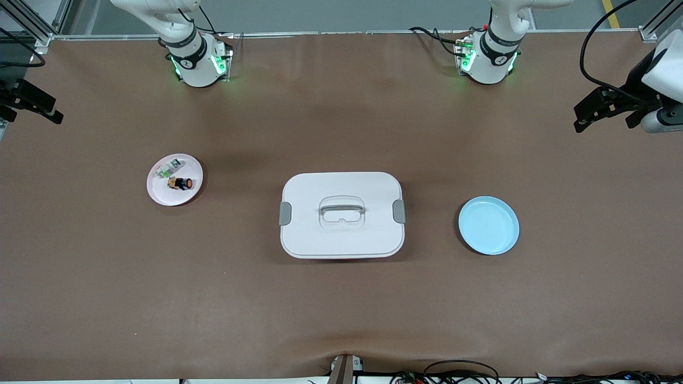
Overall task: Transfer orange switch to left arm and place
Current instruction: 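Move the right gripper out toward the white plate, then lower the right gripper onto the orange switch on the white plate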
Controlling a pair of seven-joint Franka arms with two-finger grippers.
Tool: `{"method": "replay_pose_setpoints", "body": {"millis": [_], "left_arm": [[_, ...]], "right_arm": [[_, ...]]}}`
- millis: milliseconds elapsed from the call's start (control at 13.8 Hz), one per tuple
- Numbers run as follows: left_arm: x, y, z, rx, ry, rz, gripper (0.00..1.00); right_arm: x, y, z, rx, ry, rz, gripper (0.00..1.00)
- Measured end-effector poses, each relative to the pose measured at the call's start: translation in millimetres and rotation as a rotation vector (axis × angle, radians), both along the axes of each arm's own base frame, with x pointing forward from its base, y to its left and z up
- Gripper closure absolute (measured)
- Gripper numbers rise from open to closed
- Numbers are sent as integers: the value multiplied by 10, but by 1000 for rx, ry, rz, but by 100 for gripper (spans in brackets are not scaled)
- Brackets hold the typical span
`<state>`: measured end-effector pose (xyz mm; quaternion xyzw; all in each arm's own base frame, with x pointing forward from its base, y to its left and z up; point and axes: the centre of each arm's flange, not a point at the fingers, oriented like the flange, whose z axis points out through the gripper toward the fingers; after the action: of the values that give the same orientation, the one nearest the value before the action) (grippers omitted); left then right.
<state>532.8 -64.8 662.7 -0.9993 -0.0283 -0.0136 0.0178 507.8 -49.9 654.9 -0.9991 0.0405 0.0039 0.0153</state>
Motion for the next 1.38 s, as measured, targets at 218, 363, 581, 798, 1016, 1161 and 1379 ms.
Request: {"method": "replay_pose_setpoints", "body": {"millis": [218, 363, 581, 798, 1016, 1161, 1379], "left_arm": [[30, -2, -49, 1, 9, 5, 0], [52, -4, -86, 1, 16, 5, 0], [56, -4, -94, 1, 17, 6, 0], [56, -5, -93, 1, 17, 6, 0], [56, -5, -93, 1, 17, 6, 0], [56, -5, -93, 1, 17, 6, 0], [56, -5, -93, 1, 17, 6, 0]], "right_arm": [[65, 26, -161, 4, 49, 6, 0], [173, 42, -397, 8, 104, 11, 0], [429, 42, -964, 13, 172, 13, 0], [518, 45, -1560, 34, 197, 4, 0], [441, 28, -2070, 62, 196, -23, 0], [343, 14, -2316, 65, 205, -32, 0], [193, 39, -2496, 68, 196, -35, 0]]}}
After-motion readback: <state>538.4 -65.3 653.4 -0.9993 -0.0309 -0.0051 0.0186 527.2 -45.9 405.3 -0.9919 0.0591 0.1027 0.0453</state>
